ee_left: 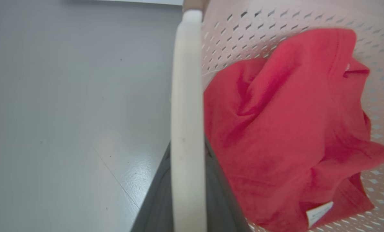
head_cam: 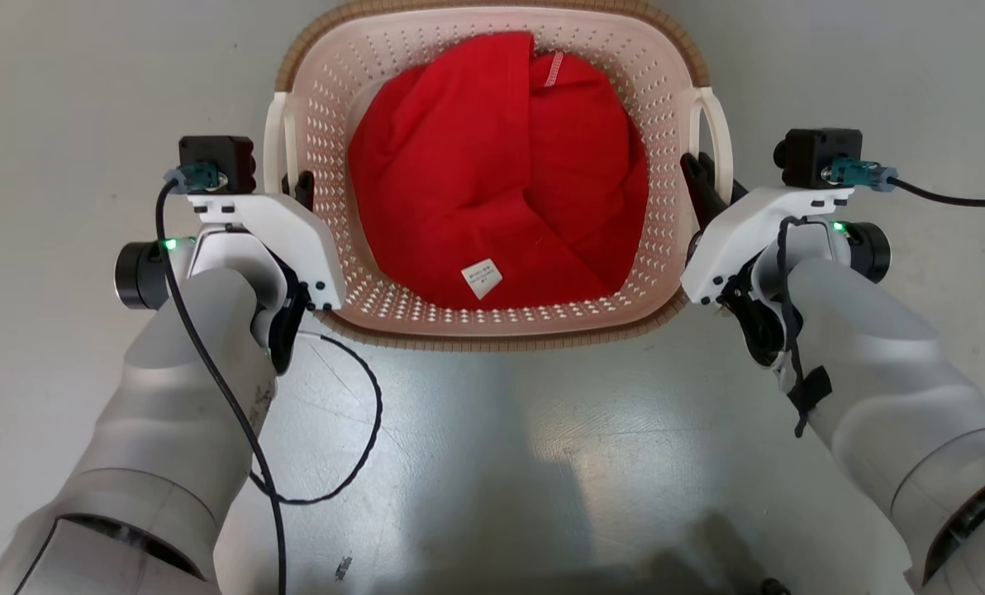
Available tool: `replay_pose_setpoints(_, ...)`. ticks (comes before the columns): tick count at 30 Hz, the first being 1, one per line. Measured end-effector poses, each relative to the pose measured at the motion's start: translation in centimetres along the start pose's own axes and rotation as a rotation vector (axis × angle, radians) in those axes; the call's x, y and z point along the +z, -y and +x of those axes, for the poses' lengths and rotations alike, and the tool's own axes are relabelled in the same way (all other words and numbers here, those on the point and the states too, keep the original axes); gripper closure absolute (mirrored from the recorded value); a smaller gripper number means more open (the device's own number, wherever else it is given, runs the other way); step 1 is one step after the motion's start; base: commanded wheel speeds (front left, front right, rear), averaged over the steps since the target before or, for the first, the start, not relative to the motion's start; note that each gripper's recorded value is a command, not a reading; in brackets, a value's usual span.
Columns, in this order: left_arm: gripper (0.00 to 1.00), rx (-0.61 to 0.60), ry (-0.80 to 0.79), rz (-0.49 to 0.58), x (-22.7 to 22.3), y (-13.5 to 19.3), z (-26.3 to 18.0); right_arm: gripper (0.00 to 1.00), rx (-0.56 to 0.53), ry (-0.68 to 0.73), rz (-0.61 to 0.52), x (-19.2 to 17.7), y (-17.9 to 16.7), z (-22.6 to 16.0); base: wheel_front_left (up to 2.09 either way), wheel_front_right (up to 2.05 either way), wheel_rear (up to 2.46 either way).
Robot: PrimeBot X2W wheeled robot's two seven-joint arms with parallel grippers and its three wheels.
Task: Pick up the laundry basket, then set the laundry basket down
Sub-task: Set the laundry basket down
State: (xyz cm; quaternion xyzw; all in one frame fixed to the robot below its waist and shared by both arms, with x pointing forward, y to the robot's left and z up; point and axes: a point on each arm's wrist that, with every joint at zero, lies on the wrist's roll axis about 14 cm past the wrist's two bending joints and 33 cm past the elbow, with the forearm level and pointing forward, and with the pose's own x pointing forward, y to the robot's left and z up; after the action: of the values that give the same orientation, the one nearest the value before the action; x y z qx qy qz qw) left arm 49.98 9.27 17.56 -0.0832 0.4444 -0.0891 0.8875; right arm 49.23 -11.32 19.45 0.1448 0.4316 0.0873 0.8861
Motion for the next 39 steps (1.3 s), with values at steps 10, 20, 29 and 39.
replay_pose_setpoints(10,1.00,0.001,0.029,0.007,0.6,-0.5,1.7,1.00,0.002,0.022,0.020,0.4,0.3,1.7,0.00,0.00,0.00)
replay_pose_setpoints(20,1.00,0.000,0.032,0.017,0.0,-0.7,2.7,1.00,-0.006,0.021,0.047,0.0,0.8,2.6,0.00,0.00,0.00)
replay_pose_setpoints(29,1.00,-0.005,0.053,0.018,0.6,-0.6,3.2,1.00,-0.011,0.044,0.054,0.7,1.1,3.0,0.00,0.00,0.00)
replay_pose_setpoints(39,1.00,-0.004,0.046,0.019,0.3,-0.8,3.7,1.00,-0.016,0.044,0.062,0.4,1.2,3.5,0.00,0.00,0.00)
